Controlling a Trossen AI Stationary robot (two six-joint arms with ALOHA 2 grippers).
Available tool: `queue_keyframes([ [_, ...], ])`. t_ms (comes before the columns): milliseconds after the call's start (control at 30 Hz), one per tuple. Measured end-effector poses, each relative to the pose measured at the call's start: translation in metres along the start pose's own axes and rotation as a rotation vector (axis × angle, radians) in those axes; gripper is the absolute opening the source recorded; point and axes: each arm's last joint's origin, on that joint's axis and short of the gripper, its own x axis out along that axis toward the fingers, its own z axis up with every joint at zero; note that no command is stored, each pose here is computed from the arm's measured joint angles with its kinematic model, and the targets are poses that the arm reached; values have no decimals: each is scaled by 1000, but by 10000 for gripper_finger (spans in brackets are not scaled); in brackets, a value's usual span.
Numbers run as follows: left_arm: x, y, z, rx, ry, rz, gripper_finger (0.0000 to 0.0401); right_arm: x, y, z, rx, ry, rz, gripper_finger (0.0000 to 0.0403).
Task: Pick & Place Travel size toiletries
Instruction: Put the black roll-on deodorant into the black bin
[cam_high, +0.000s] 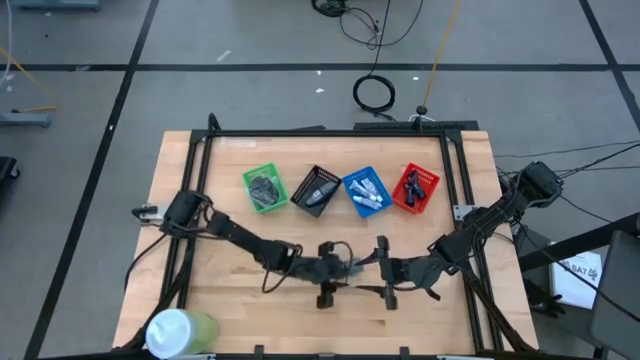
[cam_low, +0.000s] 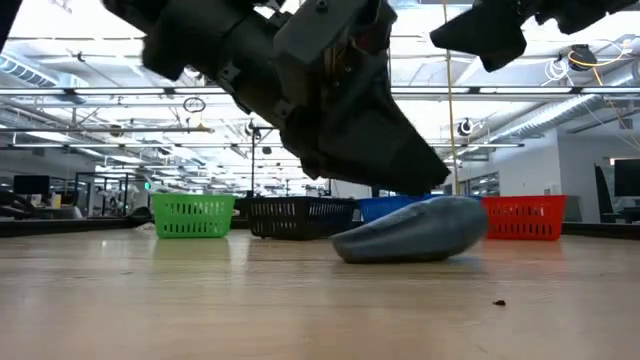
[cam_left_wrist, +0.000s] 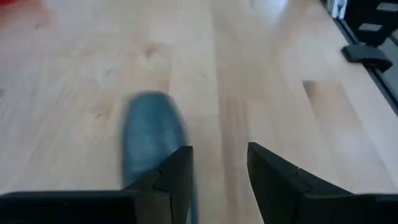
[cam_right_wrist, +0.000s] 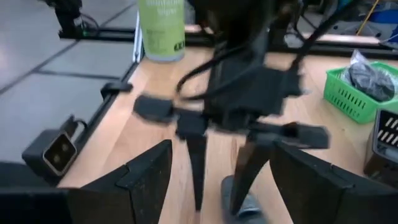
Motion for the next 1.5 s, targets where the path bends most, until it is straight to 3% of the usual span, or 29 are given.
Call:
queue_keyframes([
  [100,-6,7,6,-11,51,-64,147,0,-1,-6,-5,56,-13,256],
  [200,-22,1,14,65,112,-95,147,2,-4,-13,-12,112,-39,256],
  [267,-40,-4,19,106,145,-33,147,5,-6,-18,-27,132,-73,256],
  [433,-91,-23,43,170,64,152,147,18,-18,-24,-81,170,-114,256],
  [600,-146,-36,65,185,-34,231,147,31,-37,-25,-89,288,-80,259],
  [767,-180,-37,69,184,-123,361,147,44,-52,-21,-101,404,-65,283],
  [1100,-185,-31,56,165,-100,436,147,73,-74,-54,-111,579,17,307],
  [1333,-183,-27,56,140,-93,452,147,88,-75,-69,-134,626,16,292],
  [1500,-183,-26,54,138,-77,455,147,85,-71,-64,-112,612,19,263],
])
